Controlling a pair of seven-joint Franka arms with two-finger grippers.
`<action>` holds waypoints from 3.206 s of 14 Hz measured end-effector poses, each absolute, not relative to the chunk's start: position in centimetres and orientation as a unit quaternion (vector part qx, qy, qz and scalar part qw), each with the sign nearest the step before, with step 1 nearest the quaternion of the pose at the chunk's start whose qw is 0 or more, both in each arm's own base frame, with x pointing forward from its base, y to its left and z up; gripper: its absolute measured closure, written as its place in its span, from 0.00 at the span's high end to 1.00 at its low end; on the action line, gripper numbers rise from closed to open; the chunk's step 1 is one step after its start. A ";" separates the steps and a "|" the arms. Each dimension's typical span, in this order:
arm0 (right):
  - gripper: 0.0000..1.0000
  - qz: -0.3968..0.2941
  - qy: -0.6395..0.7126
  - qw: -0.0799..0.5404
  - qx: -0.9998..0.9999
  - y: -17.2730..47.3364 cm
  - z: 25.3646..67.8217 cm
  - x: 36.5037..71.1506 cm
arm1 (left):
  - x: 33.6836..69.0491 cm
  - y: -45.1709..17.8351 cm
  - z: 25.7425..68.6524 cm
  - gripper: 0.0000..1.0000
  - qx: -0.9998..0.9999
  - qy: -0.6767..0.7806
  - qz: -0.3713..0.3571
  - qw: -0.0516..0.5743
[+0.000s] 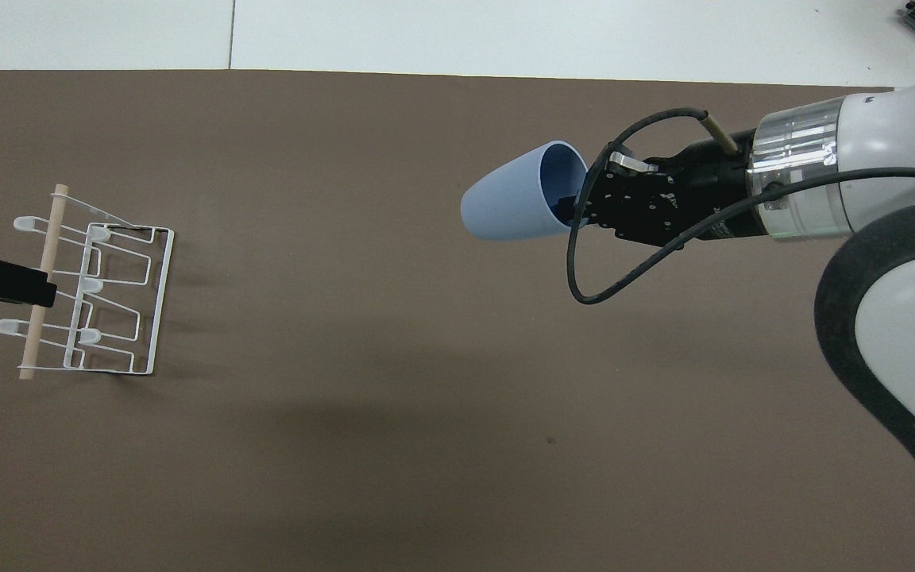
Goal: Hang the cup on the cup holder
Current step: 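Carry the tipped blue cup toward the left gripper with the right gripper, then grasp the cup's base with the left gripper while the right gripper holds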
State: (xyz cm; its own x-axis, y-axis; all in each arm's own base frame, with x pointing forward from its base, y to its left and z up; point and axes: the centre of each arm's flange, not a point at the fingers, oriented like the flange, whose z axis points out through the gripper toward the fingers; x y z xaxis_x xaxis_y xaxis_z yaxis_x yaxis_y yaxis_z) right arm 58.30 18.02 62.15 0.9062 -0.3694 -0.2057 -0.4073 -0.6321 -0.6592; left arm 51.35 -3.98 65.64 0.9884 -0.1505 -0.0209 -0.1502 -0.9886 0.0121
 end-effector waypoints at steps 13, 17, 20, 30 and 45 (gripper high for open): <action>0.05 0.120 0.447 0.439 -0.770 26.3 63.5 57.3 | 50.3 -2.8 65.5 1.00 0.997 -0.065 -0.044 0.006; 0.05 0.126 0.472 0.447 -0.749 30.8 62.7 55.9 | 50.7 -4.2 65.9 1.00 0.986 -0.165 -0.018 0.025; 0.05 0.128 0.489 0.455 -0.733 33.7 62.0 55.0 | 51.5 -5.0 66.7 1.00 0.950 -0.306 0.036 0.059; 0.05 0.131 0.491 0.450 -0.734 34.3 60.9 54.9 | 53.2 -12.0 68.7 1.00 0.784 -0.579 0.204 0.096; 0.05 0.132 0.494 0.447 -0.734 34.0 60.7 55.0 | 59.2 -21.8 67.1 1.00 0.701 -0.661 0.227 0.143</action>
State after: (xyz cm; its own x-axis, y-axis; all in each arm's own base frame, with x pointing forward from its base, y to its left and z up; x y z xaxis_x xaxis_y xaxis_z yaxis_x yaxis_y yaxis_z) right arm 55.04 34.02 60.71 0.4777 -0.6071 -0.6350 -0.8426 -0.1121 -0.5267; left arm 59.24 -21.81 67.13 0.0231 -0.8618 0.5068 -0.9913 -0.0856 -0.1004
